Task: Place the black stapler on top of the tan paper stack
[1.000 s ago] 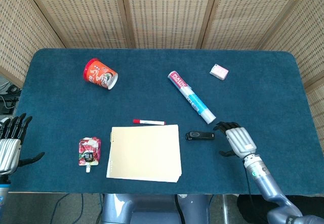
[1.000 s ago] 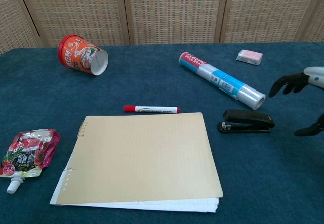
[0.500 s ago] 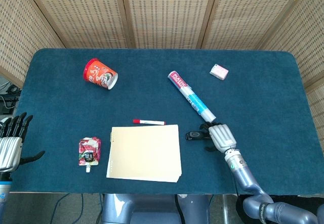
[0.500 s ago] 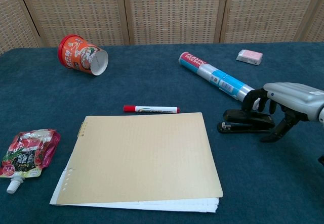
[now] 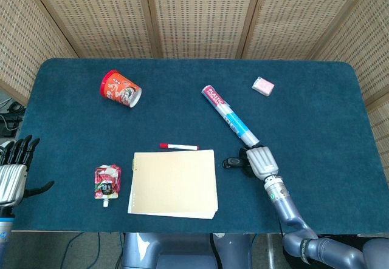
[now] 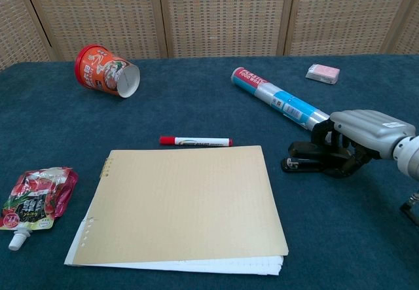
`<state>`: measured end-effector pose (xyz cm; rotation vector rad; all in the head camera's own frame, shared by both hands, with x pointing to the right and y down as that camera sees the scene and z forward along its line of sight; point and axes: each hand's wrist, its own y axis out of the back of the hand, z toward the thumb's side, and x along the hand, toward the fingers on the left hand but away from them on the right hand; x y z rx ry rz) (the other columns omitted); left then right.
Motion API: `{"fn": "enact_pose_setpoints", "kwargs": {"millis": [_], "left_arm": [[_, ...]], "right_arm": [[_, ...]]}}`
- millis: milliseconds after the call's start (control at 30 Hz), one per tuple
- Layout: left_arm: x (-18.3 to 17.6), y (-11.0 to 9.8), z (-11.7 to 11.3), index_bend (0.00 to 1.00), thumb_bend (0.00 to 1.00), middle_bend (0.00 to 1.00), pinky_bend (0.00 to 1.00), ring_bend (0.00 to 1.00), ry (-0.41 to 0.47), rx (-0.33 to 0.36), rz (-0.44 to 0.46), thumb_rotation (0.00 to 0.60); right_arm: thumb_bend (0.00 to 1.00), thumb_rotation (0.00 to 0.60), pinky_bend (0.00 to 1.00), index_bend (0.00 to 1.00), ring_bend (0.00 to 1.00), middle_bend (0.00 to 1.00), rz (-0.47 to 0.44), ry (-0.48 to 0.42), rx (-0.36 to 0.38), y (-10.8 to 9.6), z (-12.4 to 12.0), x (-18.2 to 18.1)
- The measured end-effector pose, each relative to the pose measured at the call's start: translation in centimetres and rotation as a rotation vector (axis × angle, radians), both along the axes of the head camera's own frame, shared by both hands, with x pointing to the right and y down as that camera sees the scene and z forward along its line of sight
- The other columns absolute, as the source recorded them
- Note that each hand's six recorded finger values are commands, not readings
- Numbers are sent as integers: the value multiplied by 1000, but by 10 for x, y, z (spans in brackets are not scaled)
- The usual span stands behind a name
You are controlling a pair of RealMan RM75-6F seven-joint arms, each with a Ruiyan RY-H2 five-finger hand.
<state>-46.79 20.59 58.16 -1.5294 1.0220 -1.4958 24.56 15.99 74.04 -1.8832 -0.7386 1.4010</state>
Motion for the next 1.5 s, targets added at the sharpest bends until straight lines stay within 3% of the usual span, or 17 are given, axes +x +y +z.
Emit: {"fn": "enact_pose_setpoints", "kwargs": {"millis": [133, 300, 700, 900, 1067, 1333, 1500], "left_arm": [[0, 0, 0, 0, 0, 0, 0, 0, 1, -2, -1, 600], [0, -1, 1, 0, 0, 0, 0, 0, 3, -4, -2, 600], [-1, -2, 2, 0, 0, 0, 0, 0, 10, -15, -6, 600], [-3, -4, 3, 0, 0, 0, 0, 0, 16, -23, -13, 600], [-5, -5, 6, 0, 0, 0, 0, 0, 17, -36, -18, 600], [-7, -6, 9, 0, 0, 0, 0, 0, 19, -50, -27, 600], [-9, -7, 10, 0, 0, 0, 0, 0, 22, -57, -34, 600]], "right_arm": [[450, 600, 464, 533, 510, 555, -12, 17, -2, 1, 5, 0], [563, 600, 545, 651, 614, 666, -43, 44, 5, 3, 10, -2], [573, 600, 559, 653, 617, 669, -76, -38, 86, -7, -22, -21], [574, 600, 558, 653, 619, 670, -147, -126, 119, -17, -58, -59], [573, 600, 558, 653, 619, 670, -268, -186, 119, -25, -83, -109], [573, 600, 558, 653, 619, 670, -462, -224, 2, -10, -68, -178], [571, 600, 558, 654, 619, 669, -495, -252, -35, 3, -54, -206]]}}
